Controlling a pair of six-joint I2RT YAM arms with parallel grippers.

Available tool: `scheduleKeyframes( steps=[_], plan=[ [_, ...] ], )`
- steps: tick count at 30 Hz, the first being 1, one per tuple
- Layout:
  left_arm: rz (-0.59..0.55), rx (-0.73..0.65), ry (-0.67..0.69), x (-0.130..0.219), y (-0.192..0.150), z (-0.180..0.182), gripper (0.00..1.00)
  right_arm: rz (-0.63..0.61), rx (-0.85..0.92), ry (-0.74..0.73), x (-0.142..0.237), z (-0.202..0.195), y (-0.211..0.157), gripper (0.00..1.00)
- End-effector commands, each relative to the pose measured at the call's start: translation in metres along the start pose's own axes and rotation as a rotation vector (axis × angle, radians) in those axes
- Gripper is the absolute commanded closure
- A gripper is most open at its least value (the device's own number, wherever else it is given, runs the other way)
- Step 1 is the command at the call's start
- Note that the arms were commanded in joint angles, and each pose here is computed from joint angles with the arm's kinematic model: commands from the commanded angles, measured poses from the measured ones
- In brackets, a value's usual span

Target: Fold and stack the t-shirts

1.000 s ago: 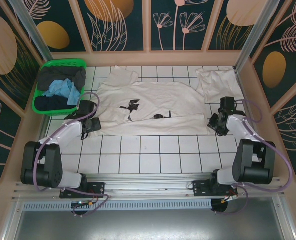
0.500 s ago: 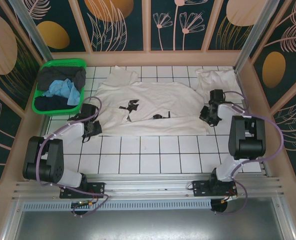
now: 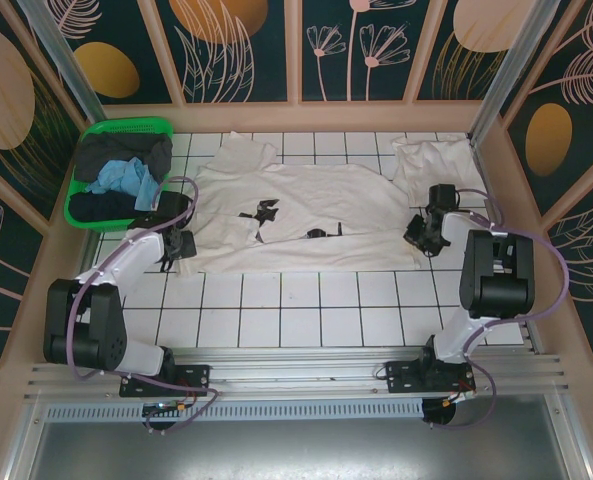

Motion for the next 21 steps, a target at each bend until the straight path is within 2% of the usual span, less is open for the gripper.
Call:
scheduleKeyframes(
  steps=[1,3,6,11,18,21],
  plan=[
    [-0.015,-0.021,-0.098,0.014,0.018,-0.013,0.44,-0.053,0.019,0.000,0.028,0.002,0.002,0.79],
    [-0.030,-0.064,-0.216,0.019,0.028,-0.038,0.44,-0.079,0.038,0.007,0.032,0.005,0.006,0.76],
    [-0.011,-0.138,-0.243,0.005,0.037,-0.070,0.42,-0.088,0.047,-0.002,0.031,0.006,0.012,0.73],
    [0.028,-0.166,-0.149,-0.048,0.059,-0.096,0.42,-0.107,0.066,0.043,0.027,0.015,0.023,0.66],
    [0.085,-0.149,-0.142,-0.092,0.081,-0.108,0.51,-0.089,0.117,0.016,0.014,0.030,0.025,0.65],
    [0.109,-0.163,-0.149,-0.099,0.081,-0.113,0.63,-0.066,0.123,-0.051,0.007,0.028,0.021,0.65]
  ],
)
Point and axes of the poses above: each hand's point on the last joint's axis, 136 mm out from that joint toward the fingers, its own x axis back along the fingers, its own z axis along the line the jaws close on, y = z × x, the point moved 10 cm from there along x, back along the fingers, and after that the axes turned 9 degrees about x, right-handed, at the moved point
